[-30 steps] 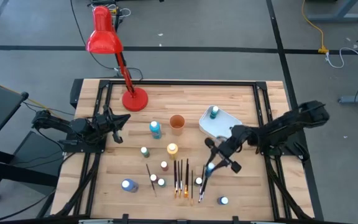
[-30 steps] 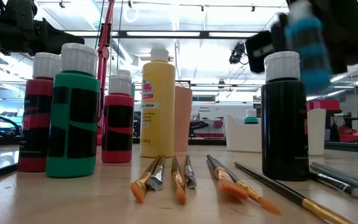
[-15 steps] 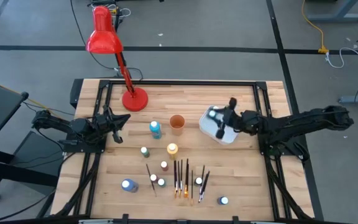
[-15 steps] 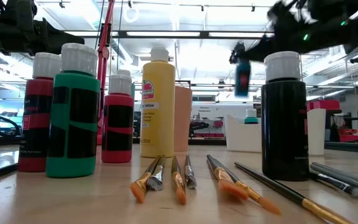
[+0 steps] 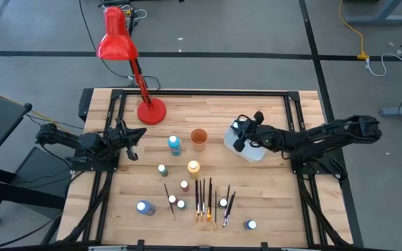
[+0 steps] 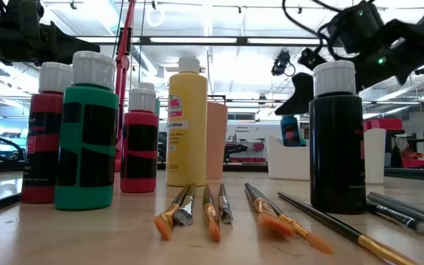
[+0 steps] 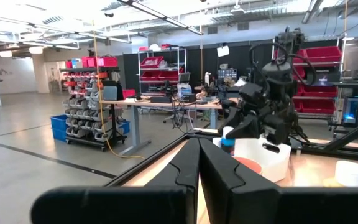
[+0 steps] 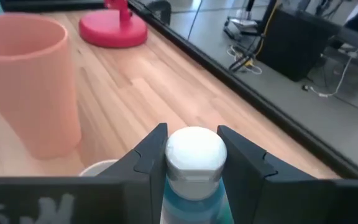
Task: Pick & Place Paint Supplies
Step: Put the light blue paint bottle into the white bin
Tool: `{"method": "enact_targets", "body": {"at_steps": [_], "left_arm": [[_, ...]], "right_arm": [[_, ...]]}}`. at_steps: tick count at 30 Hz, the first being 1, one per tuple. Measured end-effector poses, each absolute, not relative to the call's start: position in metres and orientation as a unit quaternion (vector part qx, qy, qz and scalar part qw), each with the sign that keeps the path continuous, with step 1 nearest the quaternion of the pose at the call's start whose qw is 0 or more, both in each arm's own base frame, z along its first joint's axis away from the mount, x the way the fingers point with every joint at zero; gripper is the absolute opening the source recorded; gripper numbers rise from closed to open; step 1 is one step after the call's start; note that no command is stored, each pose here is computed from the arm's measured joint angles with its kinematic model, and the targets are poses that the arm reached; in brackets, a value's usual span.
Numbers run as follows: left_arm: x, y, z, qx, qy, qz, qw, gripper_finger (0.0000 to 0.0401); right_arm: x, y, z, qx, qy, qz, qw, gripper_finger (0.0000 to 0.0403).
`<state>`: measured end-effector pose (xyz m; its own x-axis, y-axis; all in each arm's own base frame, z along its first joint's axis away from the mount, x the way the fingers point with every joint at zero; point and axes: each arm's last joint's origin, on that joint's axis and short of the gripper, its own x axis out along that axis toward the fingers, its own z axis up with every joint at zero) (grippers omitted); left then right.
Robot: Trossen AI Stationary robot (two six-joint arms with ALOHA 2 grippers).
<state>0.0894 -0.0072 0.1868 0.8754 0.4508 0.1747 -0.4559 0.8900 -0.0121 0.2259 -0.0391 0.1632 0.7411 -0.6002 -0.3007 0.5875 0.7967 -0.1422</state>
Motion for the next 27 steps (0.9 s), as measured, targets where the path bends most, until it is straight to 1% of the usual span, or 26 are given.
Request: {"method": "enact_targets", "body": {"at_steps": [8,18,21,27], "left_arm": [[0.089,-0.007,0.187,0.014,-0.087,0.234,0.968,0.0016],[0.089,-0.007,0.187,0.009,-0.088,0.233,0.968,0.0016],[0.089,-0.007,0.187,0.009,-0.088,0.234,0.968,0.0016],[0.089,-0.007,0.187,0.009,-0.088,0.233,0.968,0.0016]], "right_arm": [[0.234,-0.04,0.146,-0.024,0.183,-0.328,0.927,0.0122],[0.237,-0.04,0.134,-0.03,0.206,-0.325,0.923,0.0125],[0.237,-0.04,0.133,-0.031,0.207,-0.324,0.923,0.0135],[0.238,-0.04,0.135,-0.057,0.207,-0.317,0.924,0.017]]}}
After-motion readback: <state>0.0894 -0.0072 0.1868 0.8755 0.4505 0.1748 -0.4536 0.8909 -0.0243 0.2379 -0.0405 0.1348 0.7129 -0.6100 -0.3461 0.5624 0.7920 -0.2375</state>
